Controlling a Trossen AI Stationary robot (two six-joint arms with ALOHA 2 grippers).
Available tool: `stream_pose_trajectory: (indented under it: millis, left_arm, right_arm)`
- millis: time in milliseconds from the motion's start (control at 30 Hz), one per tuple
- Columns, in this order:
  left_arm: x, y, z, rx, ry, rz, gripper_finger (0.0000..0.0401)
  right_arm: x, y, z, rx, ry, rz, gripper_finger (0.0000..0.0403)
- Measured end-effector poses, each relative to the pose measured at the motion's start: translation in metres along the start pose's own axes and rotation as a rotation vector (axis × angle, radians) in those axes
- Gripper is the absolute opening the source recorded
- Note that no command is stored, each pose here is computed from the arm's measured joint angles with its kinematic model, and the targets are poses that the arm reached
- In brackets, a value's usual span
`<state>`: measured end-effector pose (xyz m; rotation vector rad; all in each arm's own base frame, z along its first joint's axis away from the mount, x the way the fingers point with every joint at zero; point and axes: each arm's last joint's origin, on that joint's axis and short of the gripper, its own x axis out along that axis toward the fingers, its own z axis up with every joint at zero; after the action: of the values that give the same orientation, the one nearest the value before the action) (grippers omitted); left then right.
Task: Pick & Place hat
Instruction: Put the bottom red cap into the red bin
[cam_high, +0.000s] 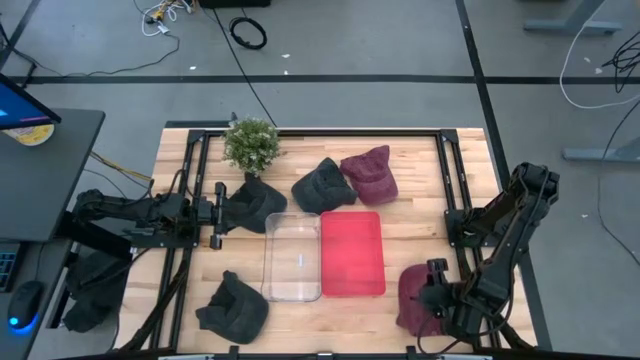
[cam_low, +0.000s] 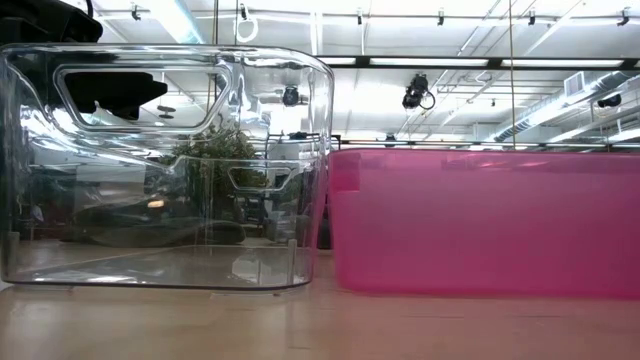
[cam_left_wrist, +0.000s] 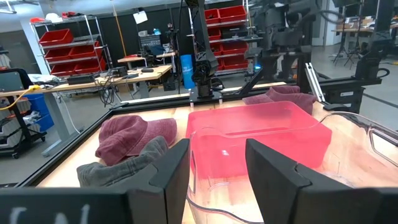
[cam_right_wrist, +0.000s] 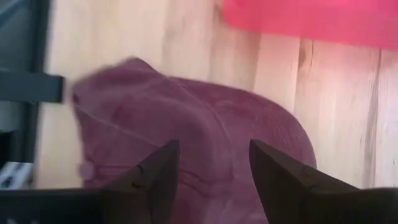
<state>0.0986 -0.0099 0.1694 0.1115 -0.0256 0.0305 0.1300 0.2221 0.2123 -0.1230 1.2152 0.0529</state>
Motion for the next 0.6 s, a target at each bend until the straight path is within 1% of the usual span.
stream_pose_trajectory:
  millis: [100,167,233,400,600]
  left_arm:
    - [0.000,0.000,0.000,0.000,0.000,0.000,0.0161]
    - [0.000,0.000,0.000,0.000,0.000,0.000,0.0161]
    - [0.000,0.000,0.000,0.000,0.000,0.000,0.0161]
    - [0.000,0.000,0.000,0.000,-0.001,0.000,0.0161]
    - [0.000,0.000,0.000,0.000,0.000,0.000,0.0161]
  right_arm:
    - [0.015,-0.004,-0.010,-0.006,0.034,0.001,0.0199]
    - [0.023,-0.007,-0.018,-0.007,0.086,0.005,0.0199]
    - [0.031,-0.011,-0.024,0.017,0.114,0.001,0.0199]
    - [0.049,-0.017,-0.036,0.090,0.092,0.007,0.0199]
    - [0.054,-0.015,-0.037,0.097,0.077,0.040,0.0199]
